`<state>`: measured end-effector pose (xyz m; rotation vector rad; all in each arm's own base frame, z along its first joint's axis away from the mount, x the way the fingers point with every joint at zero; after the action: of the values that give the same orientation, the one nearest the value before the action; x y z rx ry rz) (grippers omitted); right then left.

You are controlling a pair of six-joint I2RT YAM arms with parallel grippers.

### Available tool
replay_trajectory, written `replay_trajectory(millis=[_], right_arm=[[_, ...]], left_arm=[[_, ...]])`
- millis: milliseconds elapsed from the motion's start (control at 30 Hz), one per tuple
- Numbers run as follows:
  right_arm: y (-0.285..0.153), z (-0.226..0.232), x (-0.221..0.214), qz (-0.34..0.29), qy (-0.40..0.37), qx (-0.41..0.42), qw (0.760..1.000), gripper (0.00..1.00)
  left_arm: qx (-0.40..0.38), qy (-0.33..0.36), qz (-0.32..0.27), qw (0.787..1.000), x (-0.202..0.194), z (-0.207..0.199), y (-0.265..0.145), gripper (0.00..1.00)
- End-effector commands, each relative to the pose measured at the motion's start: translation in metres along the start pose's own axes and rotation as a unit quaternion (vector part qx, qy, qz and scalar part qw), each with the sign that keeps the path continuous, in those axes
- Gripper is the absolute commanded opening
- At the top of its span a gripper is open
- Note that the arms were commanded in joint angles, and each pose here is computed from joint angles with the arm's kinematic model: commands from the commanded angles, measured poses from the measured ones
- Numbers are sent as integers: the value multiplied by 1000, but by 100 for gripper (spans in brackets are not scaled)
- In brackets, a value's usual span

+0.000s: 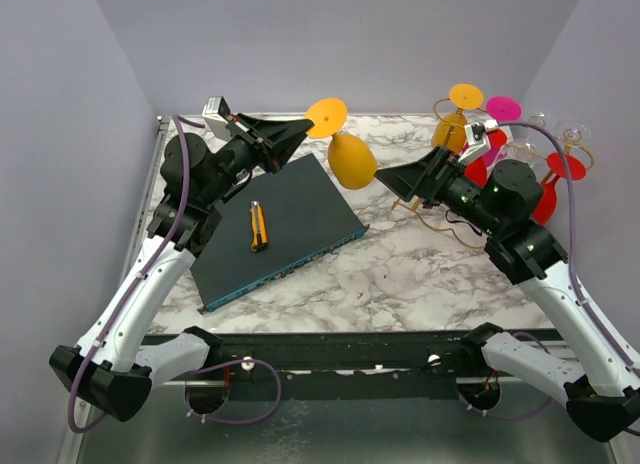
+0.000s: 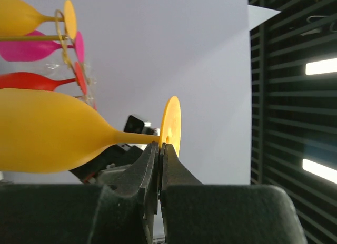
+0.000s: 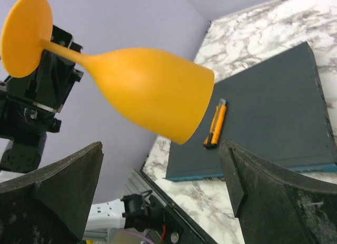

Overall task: Take the wine glass off the wine glass rack
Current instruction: Place the wine glass at the center of the board.

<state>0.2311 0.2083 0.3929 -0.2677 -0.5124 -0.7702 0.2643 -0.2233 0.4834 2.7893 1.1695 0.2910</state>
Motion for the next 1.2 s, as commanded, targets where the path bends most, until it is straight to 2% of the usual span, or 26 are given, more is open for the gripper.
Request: replay_trajectory(millis=[0,167,533,767,833,1100,1167], right_arm=[[8,31,18,-45,-5,92,995,100],[19,33,17,-43,1,115,992,100],[15,68,11,-26,-13,245,969,96],[6,88,5,-3,-25,312,950,85],[6,92,4,5,-28,324,946,80],[3,103,8,6,-27,348,937,43],[1,106,10,2,-29,347,938,31]], left_arm=[[-81,-66,-9,995,4,-45,-16,0],[-98,-83,-14,992,7,-52,-17,0],[-138,-125,-8,983,11,-58,-17,0],[-160,-147,4,976,11,-60,-16,0],[-166,-153,8,974,11,-61,-16,0],[-183,-161,26,970,8,-62,-17,0],[-179,-157,31,971,6,-59,-16,7]])
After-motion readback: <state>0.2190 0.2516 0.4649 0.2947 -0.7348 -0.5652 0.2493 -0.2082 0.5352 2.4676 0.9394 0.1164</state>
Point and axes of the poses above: each gripper's point midway between its finger pads, its own y axis out along the fingers, its own z axis along the line the jaws close on, x = y × z, the point moved 2 cm from there along -y, back along the fingers, and after that the axes turned 12 degrees about y, right-handed, at the moved point
